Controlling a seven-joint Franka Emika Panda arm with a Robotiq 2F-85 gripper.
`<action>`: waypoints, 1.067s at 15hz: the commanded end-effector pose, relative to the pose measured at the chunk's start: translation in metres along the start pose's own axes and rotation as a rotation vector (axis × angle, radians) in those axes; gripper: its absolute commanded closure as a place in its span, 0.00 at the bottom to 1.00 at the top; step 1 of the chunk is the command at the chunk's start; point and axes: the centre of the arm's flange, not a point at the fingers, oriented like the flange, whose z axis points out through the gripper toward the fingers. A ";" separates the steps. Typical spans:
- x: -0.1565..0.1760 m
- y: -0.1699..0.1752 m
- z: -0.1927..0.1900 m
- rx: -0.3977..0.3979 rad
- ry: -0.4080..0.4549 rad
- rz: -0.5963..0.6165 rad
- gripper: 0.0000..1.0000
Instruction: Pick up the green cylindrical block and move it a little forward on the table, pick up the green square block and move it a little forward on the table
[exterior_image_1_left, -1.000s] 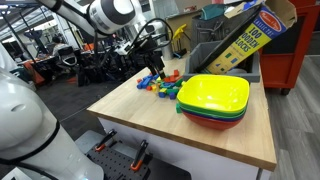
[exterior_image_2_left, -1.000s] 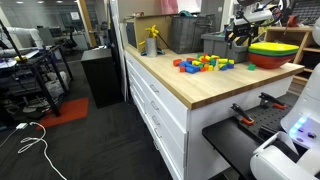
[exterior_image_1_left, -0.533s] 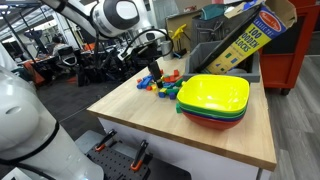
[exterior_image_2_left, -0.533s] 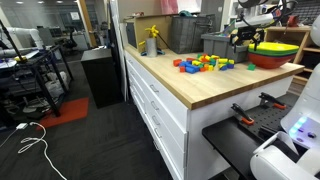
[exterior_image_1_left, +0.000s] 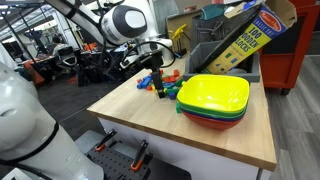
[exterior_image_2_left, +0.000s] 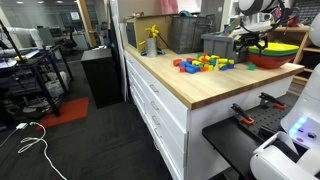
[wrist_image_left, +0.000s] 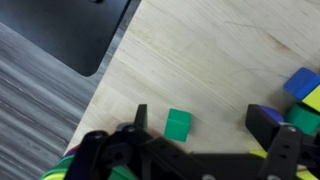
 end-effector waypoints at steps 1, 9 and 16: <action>0.016 0.011 0.019 -0.015 0.012 0.082 0.00; 0.052 0.026 0.044 0.045 0.051 0.204 0.00; 0.061 0.025 0.054 0.058 0.048 0.234 0.00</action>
